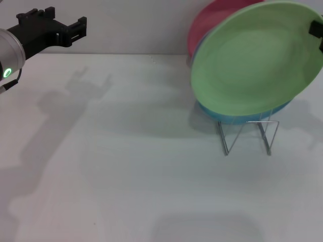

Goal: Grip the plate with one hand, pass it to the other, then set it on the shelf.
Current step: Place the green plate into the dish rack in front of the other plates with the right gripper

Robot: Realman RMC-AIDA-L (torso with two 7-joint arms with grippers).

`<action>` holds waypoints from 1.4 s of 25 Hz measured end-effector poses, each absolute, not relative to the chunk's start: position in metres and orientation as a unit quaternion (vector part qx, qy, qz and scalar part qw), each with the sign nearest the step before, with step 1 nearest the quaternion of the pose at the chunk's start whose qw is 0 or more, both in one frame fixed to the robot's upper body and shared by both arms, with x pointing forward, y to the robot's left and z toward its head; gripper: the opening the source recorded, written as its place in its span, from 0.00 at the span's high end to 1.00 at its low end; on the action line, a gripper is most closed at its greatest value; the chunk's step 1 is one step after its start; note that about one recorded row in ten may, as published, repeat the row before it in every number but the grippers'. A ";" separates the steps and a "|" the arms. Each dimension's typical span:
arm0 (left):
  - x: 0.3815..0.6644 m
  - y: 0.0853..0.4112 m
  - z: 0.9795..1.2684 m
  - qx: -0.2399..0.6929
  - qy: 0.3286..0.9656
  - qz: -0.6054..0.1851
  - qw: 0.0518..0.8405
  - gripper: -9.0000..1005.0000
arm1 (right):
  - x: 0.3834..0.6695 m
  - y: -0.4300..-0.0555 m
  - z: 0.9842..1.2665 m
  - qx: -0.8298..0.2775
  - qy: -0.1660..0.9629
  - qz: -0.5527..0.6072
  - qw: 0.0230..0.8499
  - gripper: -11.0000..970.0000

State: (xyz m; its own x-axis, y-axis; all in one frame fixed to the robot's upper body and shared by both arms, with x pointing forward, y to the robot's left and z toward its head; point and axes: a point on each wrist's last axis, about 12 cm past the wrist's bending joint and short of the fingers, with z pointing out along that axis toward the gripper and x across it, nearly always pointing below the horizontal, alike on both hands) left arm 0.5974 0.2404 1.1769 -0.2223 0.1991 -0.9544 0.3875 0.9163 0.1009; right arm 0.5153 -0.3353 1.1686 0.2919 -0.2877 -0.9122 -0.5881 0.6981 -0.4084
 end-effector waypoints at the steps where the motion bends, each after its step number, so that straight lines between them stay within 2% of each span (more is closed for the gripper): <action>1: 0.597 0.240 1.177 0.189 0.778 -0.080 0.594 0.26 | 0.515 -0.336 1.168 -0.375 0.585 0.103 0.712 0.95; 24: 0.605 0.225 1.173 0.207 0.780 -0.093 0.583 0.26 | 0.511 -0.347 1.154 -0.390 0.589 0.067 0.705 0.88; 35: 0.608 0.221 1.174 0.212 0.779 -0.096 0.582 0.26 | 0.508 -0.348 1.127 -0.372 0.622 0.082 0.684 0.84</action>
